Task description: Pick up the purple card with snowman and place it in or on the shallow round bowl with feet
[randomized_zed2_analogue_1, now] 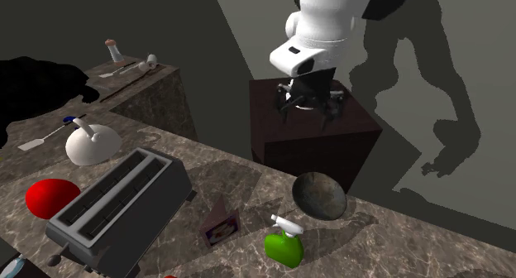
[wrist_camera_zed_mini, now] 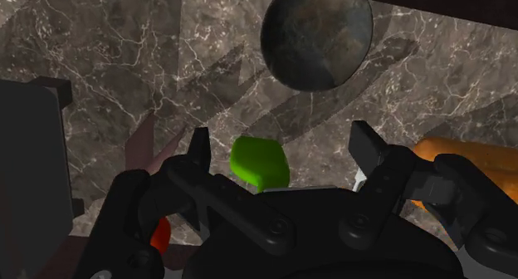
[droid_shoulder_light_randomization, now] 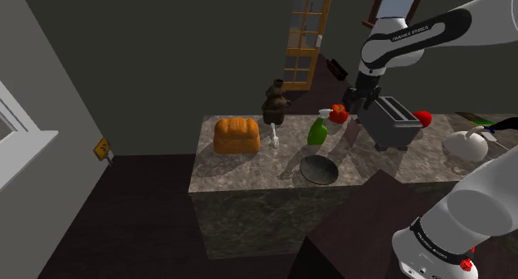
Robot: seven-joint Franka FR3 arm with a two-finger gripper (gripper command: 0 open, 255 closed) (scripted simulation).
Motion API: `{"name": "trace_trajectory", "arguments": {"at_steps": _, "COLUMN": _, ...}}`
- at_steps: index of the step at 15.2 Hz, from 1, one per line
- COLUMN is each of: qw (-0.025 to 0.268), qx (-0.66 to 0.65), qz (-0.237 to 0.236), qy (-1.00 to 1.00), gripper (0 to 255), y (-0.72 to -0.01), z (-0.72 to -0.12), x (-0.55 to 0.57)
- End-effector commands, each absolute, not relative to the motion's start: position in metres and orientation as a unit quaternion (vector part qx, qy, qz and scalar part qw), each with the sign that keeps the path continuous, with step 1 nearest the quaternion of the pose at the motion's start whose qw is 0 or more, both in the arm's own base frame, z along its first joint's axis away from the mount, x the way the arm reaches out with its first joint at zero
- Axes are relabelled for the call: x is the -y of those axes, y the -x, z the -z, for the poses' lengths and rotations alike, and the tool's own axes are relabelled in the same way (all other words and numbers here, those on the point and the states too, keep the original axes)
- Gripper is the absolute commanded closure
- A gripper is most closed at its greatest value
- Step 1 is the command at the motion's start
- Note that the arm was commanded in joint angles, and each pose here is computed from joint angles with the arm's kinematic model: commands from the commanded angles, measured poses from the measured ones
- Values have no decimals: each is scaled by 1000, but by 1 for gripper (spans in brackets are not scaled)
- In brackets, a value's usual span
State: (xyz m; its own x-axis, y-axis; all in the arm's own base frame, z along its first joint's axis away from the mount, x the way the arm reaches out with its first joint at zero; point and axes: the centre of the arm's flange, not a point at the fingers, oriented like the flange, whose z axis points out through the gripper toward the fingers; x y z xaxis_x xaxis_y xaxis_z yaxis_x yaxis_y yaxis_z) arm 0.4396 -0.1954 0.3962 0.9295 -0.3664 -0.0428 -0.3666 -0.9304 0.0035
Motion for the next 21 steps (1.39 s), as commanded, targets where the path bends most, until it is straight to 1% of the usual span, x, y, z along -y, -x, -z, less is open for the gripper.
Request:
{"name": "trace_trajectory", "arguments": {"at_steps": 1, "qw": 1, "qx": -198, "qz": -20, "qy": 980, "gripper": 0, "y": -448, "z": -380, "x": 214}}
{"name": "trace_trajectory", "arguments": {"at_steps": 21, "qw": -5, "qx": -308, "qz": -7, "qy": 951, "gripper": 0, "y": -520, "z": -216, "x": 405}}
